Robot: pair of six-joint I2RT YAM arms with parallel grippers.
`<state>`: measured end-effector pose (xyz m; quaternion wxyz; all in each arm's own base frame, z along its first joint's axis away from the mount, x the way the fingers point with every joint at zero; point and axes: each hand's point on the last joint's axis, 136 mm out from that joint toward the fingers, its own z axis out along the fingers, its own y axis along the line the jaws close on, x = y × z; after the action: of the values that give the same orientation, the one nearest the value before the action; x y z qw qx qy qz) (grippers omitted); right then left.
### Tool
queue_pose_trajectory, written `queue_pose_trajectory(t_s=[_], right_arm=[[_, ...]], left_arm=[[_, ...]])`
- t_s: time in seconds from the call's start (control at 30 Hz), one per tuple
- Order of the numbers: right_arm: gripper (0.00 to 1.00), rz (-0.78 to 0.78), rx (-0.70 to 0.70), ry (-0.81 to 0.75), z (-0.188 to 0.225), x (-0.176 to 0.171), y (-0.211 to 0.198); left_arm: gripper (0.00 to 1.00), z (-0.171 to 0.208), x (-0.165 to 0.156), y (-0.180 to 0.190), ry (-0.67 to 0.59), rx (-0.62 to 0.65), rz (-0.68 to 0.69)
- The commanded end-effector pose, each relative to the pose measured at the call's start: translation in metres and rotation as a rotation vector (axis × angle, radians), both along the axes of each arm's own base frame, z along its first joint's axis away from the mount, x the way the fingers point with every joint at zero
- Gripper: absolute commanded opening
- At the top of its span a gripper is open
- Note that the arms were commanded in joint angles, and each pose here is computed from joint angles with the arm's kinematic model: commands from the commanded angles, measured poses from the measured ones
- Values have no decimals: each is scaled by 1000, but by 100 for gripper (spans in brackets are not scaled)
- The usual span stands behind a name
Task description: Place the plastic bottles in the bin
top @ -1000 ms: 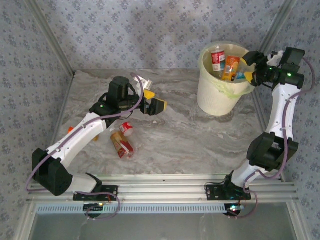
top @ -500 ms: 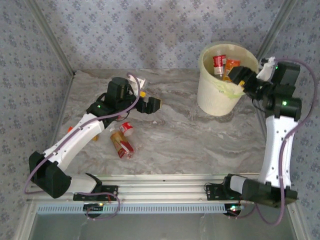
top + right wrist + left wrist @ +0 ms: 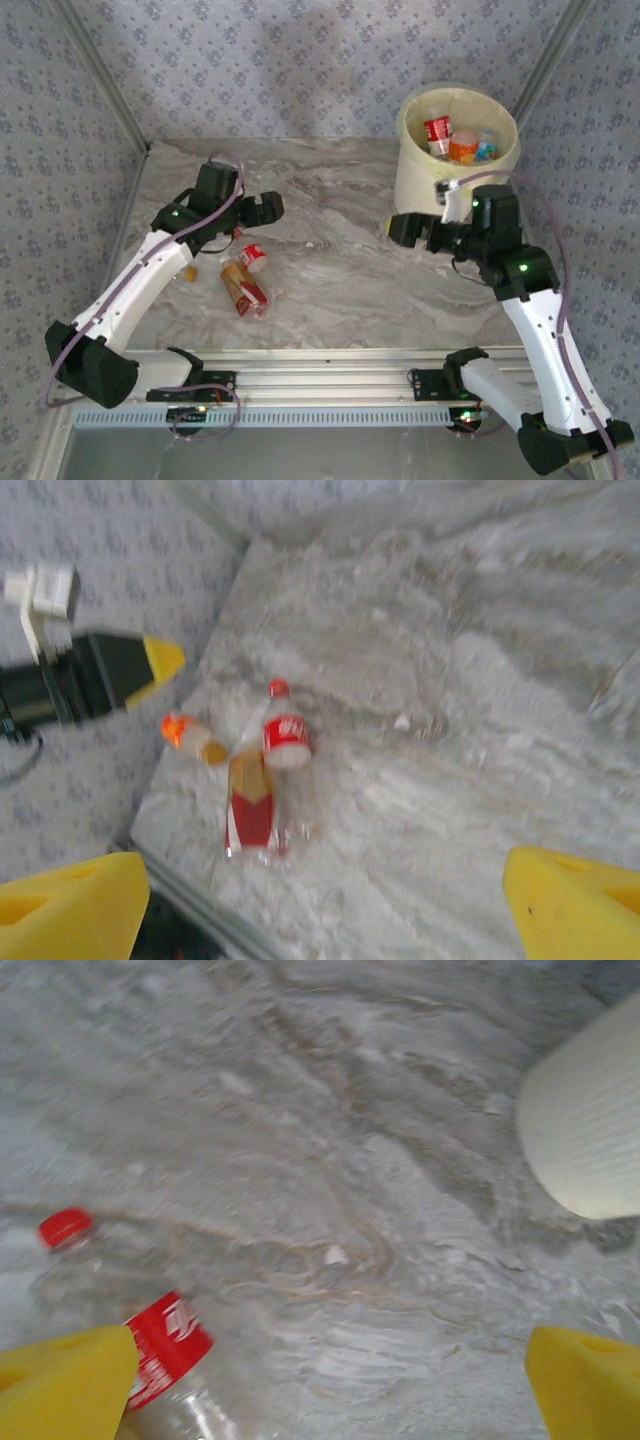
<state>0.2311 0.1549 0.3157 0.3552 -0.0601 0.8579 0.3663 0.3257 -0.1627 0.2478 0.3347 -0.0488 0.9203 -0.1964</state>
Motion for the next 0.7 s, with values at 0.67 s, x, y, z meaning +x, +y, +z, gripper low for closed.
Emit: queue_pose_trajectory(t_s=[0.67], right_arm=[[100, 106, -163, 105, -82, -20, 53]], left_arm=[[92, -141, 6, 26, 454, 132, 223]])
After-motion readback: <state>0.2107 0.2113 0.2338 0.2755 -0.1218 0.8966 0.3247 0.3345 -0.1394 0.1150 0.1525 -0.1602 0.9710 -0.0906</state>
